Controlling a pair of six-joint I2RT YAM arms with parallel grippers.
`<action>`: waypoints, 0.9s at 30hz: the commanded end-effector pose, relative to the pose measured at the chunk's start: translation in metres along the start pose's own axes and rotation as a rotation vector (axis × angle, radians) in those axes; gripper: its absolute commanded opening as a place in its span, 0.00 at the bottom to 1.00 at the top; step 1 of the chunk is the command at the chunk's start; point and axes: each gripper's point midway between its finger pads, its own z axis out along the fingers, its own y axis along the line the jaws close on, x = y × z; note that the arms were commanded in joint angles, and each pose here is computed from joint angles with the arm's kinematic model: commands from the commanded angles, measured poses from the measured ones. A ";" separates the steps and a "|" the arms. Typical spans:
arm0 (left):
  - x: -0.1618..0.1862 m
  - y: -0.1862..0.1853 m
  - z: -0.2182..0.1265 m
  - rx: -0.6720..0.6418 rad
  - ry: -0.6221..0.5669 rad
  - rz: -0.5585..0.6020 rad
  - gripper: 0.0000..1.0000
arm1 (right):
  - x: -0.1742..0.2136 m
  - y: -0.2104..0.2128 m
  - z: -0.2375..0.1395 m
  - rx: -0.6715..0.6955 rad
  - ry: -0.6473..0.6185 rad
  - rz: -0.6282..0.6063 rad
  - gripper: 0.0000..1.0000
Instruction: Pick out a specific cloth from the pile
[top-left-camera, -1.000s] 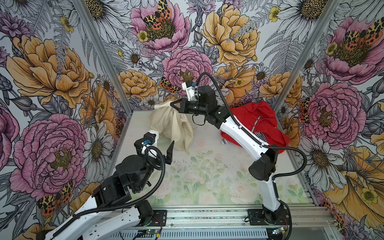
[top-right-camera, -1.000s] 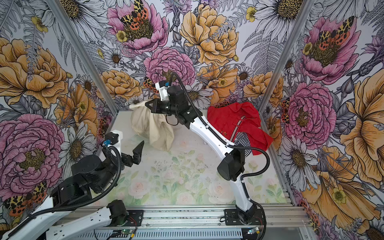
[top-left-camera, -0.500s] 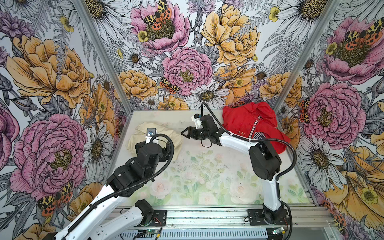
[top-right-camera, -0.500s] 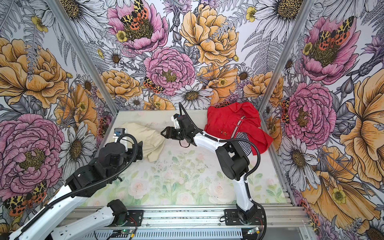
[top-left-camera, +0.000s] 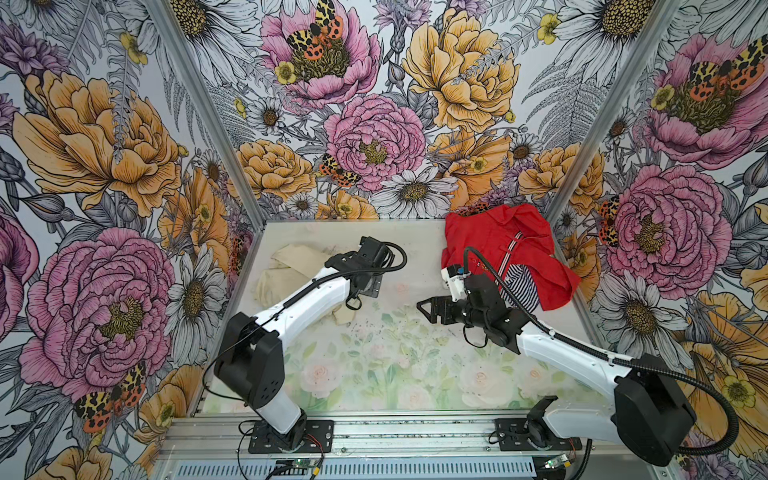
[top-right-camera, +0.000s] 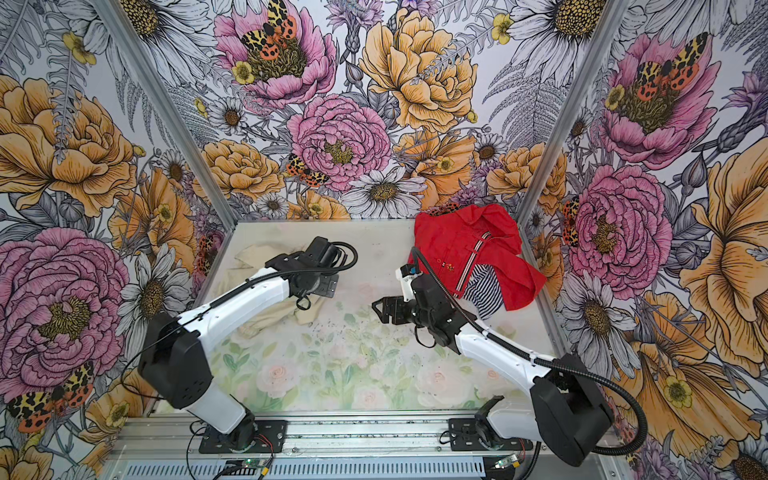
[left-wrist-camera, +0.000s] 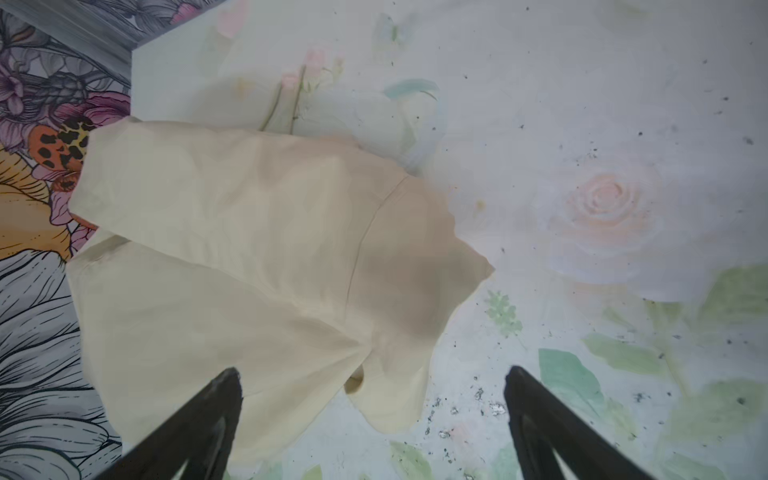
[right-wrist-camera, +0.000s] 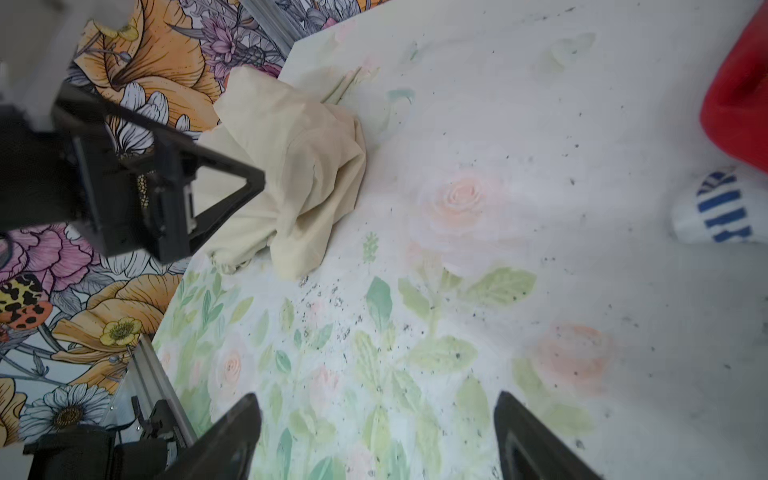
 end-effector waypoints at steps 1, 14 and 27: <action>-0.009 -0.005 0.030 -0.044 0.044 0.034 0.99 | 0.010 0.007 -0.013 -0.010 -0.017 -0.036 0.88; -0.020 0.010 0.071 -0.113 0.087 -0.072 0.03 | -0.001 0.027 -0.049 -0.054 -0.115 -0.084 0.99; -0.148 0.140 -0.165 0.133 -0.503 -0.375 0.00 | -0.010 0.028 -0.040 -0.030 -0.108 -0.093 0.99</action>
